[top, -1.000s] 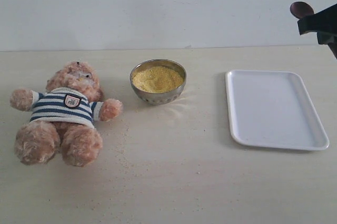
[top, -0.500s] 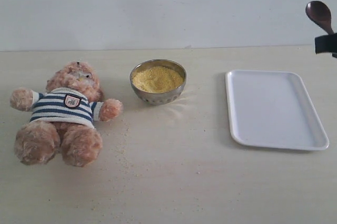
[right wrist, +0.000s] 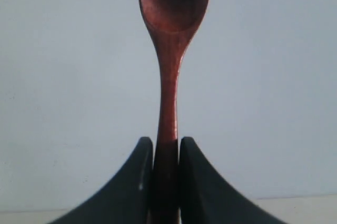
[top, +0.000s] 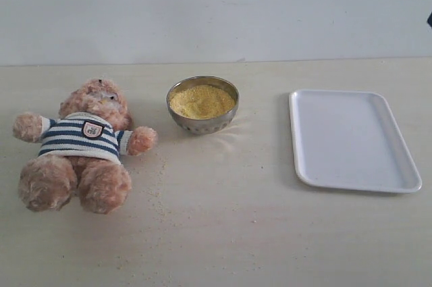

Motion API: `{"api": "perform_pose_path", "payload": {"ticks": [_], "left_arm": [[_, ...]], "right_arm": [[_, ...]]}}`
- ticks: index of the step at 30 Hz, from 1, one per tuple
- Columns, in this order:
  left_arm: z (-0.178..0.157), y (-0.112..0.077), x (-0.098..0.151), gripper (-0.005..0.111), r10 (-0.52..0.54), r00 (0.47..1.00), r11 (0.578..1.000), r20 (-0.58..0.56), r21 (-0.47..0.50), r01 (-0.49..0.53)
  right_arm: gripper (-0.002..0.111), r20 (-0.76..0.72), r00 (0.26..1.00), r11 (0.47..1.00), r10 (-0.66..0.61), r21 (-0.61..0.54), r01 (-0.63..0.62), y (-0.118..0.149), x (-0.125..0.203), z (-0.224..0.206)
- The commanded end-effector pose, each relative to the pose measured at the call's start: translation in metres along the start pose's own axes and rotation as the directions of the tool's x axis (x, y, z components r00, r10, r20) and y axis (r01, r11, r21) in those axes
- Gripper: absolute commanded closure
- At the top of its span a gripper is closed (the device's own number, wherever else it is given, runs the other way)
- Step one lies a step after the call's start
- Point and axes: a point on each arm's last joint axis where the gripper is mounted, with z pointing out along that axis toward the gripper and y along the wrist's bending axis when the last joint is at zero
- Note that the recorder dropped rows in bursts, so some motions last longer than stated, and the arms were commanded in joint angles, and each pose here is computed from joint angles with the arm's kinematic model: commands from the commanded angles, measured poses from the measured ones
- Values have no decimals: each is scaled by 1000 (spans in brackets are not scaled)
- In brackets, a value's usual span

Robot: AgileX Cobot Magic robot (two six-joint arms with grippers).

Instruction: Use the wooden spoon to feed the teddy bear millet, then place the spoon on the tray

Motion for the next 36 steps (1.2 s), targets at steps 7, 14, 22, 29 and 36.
{"api": "perform_pose_path", "payload": {"ticks": [7,14,22,29,36], "left_arm": [[0,0,1,102,-10,1000,1000,-1,1,10],[0,0,1,102,-10,1000,1000,-1,1,10],[0,0,1,102,-6,1000,1000,-1,0,6],[0,0,4,102,2,999,1000,-34,-2,-2],[0,2,7,102,38,997,999,-63,-12,-39]], "right_arm": [[109,-725,687,995,-46,25,93,-6,61,77],[109,-933,354,992,-73,-30,125,-11,124,106],[109,-942,318,990,-106,-72,117,-3,138,111],[109,-953,286,991,-102,-72,116,-4,148,110],[109,-956,276,991,-101,-71,117,-5,156,111]]}}
